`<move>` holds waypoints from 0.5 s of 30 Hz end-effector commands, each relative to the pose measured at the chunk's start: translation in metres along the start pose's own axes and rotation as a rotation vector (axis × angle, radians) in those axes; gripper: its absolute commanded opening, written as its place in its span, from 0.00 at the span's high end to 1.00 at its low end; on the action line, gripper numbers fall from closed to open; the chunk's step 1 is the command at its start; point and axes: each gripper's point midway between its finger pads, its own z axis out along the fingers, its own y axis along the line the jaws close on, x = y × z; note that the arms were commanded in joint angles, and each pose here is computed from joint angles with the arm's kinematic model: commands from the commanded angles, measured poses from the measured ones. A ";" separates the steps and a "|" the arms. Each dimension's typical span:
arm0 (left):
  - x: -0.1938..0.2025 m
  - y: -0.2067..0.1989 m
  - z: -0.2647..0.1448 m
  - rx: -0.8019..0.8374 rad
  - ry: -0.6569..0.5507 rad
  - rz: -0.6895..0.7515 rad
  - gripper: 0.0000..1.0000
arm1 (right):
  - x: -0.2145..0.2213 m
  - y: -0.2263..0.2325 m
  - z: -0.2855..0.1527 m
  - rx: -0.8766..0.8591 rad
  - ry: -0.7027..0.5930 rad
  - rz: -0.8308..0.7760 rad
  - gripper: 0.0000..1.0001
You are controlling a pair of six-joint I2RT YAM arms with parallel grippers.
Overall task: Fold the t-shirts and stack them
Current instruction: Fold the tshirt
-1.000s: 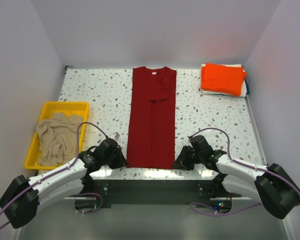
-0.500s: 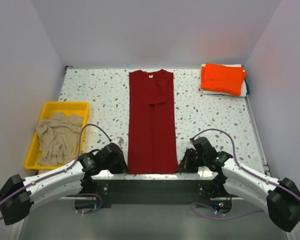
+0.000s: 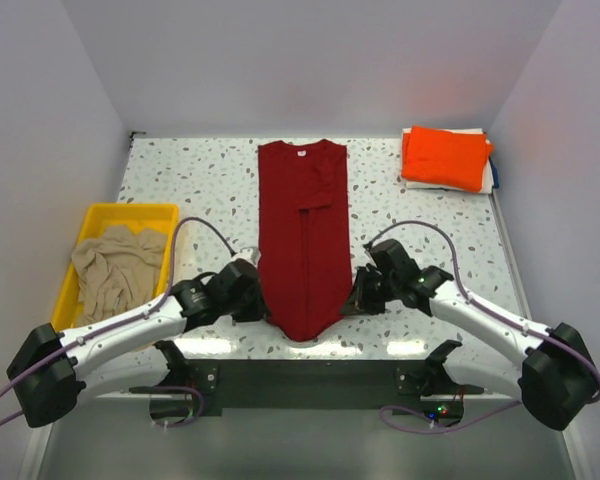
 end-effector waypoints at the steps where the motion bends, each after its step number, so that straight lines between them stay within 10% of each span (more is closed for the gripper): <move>1: -0.060 -0.028 -0.012 0.008 -0.167 0.027 1.00 | -0.045 0.040 -0.006 -0.037 -0.117 -0.095 1.00; 15: -0.198 -0.032 0.029 -0.081 -0.335 -0.109 1.00 | -0.172 0.080 0.026 0.022 -0.320 -0.102 1.00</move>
